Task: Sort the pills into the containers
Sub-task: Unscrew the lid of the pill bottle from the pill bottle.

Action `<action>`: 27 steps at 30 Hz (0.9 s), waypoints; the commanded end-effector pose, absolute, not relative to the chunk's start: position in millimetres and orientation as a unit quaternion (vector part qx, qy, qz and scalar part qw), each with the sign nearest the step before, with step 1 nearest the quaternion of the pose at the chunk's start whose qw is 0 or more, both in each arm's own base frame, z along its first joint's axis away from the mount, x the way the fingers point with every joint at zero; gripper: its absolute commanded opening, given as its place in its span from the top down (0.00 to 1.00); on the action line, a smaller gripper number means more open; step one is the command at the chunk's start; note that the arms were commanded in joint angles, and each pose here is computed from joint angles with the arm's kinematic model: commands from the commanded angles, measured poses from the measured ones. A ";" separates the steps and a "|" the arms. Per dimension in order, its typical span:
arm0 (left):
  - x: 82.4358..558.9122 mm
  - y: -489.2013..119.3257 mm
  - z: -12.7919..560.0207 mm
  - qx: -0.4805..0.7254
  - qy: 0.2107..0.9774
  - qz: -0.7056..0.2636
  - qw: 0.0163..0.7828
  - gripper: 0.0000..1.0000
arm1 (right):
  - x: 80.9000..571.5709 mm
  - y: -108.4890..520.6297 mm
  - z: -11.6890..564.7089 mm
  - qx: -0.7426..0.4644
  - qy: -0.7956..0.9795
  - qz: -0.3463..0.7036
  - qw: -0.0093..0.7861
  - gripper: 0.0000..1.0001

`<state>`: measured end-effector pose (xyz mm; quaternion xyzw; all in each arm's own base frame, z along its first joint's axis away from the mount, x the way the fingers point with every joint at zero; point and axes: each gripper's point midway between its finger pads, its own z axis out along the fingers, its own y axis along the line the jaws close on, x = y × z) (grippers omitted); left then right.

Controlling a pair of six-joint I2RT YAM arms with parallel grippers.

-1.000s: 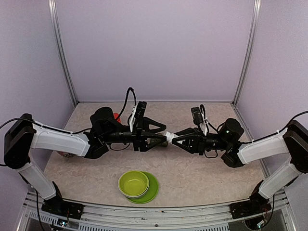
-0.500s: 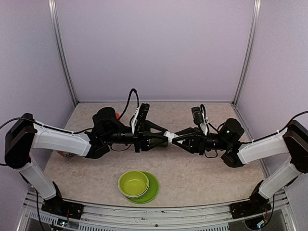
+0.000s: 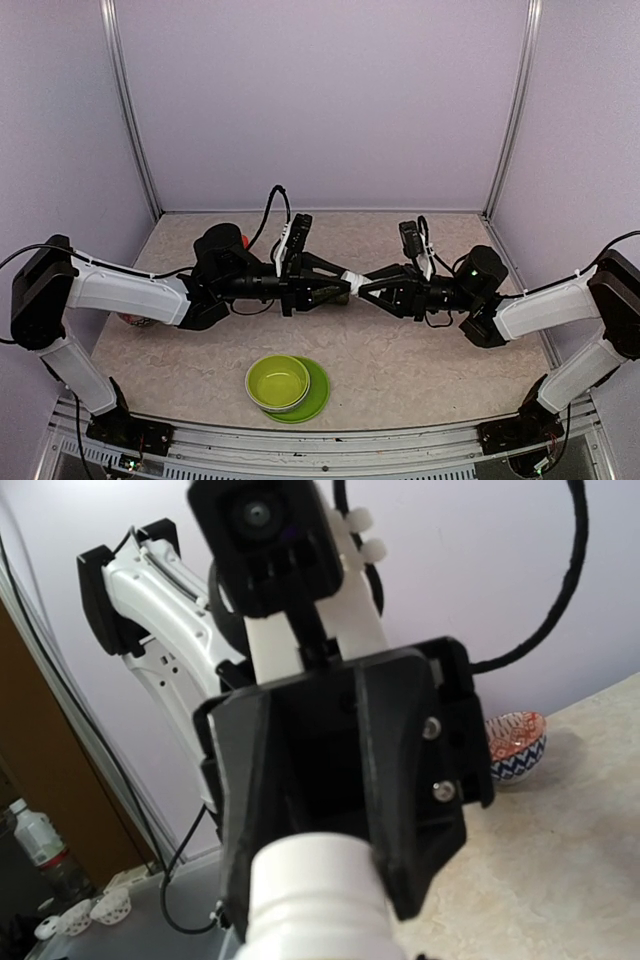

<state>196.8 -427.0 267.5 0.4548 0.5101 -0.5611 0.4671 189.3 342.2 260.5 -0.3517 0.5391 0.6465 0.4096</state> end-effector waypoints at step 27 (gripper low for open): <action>199.4 -433.4 292.8 0.375 0.538 -0.584 0.478 0.01 | 194.5 341.1 270.9 -0.357 0.529 0.627 0.446 0.78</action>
